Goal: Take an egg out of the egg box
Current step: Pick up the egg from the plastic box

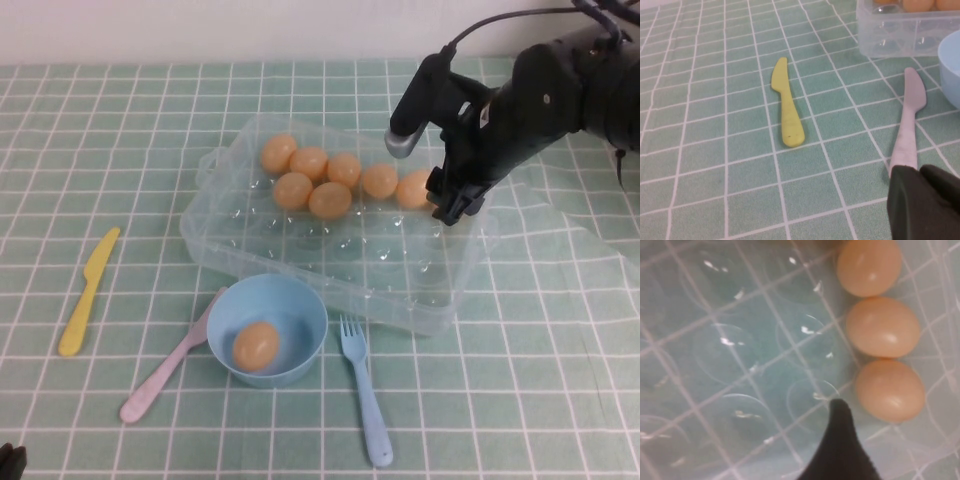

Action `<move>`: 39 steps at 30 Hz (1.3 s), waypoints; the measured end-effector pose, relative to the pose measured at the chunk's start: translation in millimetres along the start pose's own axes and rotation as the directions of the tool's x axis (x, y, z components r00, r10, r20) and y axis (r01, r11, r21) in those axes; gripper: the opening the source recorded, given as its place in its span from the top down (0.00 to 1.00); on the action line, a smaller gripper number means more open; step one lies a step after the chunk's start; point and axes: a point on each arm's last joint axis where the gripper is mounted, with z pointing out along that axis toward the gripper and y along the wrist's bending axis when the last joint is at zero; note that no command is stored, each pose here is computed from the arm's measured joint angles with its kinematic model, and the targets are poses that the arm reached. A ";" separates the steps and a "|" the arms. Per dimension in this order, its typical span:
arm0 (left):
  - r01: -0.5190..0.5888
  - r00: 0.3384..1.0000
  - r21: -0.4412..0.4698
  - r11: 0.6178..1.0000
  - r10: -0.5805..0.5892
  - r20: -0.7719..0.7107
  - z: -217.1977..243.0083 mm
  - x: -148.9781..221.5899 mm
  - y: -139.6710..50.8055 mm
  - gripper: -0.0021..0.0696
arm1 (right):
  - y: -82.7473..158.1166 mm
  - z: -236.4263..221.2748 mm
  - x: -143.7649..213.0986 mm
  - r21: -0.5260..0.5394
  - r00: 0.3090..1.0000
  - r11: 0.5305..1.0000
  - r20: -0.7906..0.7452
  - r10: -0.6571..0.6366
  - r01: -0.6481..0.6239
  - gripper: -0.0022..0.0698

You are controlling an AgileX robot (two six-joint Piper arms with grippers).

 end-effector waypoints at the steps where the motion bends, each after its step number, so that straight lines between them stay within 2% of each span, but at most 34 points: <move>1: 0.000 1.000 0.000 1.000 0.000 0.000 0.0 0.0 0.0 0.97 | -1.1 4.5 1.5 0.008 1.000 1.000 -0.009 -0.011 0.011 0.35; 6: 0.000 1.000 0.000 1.000 0.000 0.000 0.0 0.0 0.0 0.97 | -0.2 19.6 5.0 0.031 0.999 0.999 -0.002 -0.033 0.033 0.35; 12: 0.000 1.000 0.000 1.000 0.000 0.000 0.0 0.0 0.0 0.97 | 12.3 24.1 17.7 0.035 0.999 0.999 0.052 -0.012 0.010 0.35; 18: 0.000 1.000 0.000 1.000 0.000 0.000 0.0 0.0 0.0 0.97 | 9.9 22.9 15.2 0.083 0.994 0.996 0.104 -0.035 0.026 0.35; 39: 0.000 1.000 0.000 1.000 0.000 0.000 0.0 0.0 0.0 0.97 | 12.7 57.7 30.0 0.058 0.998 0.997 0.029 -0.059 0.057 0.34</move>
